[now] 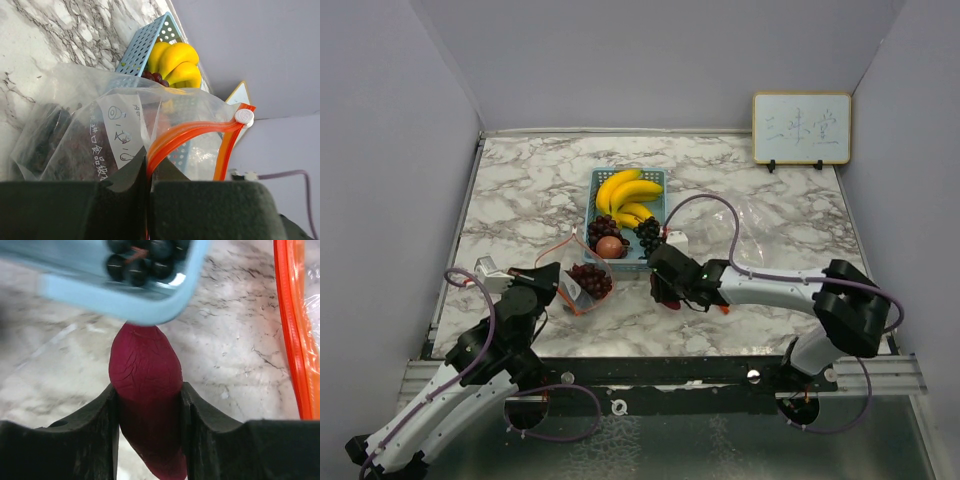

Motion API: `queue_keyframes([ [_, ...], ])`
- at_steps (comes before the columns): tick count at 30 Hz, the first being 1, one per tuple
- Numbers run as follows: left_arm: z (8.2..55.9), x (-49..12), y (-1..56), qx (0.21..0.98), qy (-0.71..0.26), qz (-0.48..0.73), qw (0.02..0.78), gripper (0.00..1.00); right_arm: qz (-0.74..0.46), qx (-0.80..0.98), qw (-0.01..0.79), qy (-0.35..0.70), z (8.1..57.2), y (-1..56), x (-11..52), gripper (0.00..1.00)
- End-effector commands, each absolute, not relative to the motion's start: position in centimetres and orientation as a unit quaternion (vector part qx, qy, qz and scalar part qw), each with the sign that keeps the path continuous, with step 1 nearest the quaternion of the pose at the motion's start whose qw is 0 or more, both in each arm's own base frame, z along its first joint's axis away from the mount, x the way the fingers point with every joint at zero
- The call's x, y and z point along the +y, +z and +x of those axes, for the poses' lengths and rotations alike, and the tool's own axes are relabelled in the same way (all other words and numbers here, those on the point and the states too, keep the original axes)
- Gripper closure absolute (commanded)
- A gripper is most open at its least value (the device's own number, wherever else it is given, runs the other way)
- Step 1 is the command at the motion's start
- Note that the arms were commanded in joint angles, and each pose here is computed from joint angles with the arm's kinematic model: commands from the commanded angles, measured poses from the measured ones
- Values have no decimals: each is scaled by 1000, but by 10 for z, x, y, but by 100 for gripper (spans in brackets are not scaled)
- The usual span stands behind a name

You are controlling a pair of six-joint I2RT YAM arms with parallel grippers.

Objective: Place the food in the zip-top bag and seal the zipper
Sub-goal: Pick up the fake vegetable at the center of the board, then place the fake vegetable in the zipper food storage bag.

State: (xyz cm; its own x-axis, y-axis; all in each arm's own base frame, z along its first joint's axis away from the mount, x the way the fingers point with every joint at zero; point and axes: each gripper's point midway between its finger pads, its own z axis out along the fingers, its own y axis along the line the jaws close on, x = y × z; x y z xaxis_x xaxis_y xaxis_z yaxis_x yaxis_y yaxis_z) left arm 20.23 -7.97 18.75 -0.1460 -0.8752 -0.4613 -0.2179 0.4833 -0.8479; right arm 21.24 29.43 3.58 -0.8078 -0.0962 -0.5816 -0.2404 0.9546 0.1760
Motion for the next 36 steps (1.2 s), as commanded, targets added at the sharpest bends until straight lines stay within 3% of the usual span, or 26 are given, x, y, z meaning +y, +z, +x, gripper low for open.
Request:
queue_keyframes([
  [1, 204, -80, 186, 687, -314, -399, 520, 100, -164, 883, 371, 235, 204, 146, 338, 92],
  [7, 204, -81, 190, 686, -316, -399, 521, 100, -284, 759, 393, 435, 162, 255, 406, 91],
  [12, 205, -83, 189, 689, -316, -398, 517, 100, -326, 708, 404, 479, 165, 279, 455, 85],
  [17, 205, -86, 193, 688, -323, -396, 515, 100, -316, 736, 399, 446, 186, 251, 480, 63],
  [22, 205, -83, 199, 683, -325, -398, 519, 100, -287, 765, 411, 405, 203, 231, 475, 30],
  [30, 204, -80, 201, 683, -320, -398, 522, 100, -251, 752, 483, 372, 217, 268, 436, 18],
  [36, 196, -56, 213, 661, -305, -427, 535, 100, -171, 799, 504, 282, 261, 249, 393, 15],
])
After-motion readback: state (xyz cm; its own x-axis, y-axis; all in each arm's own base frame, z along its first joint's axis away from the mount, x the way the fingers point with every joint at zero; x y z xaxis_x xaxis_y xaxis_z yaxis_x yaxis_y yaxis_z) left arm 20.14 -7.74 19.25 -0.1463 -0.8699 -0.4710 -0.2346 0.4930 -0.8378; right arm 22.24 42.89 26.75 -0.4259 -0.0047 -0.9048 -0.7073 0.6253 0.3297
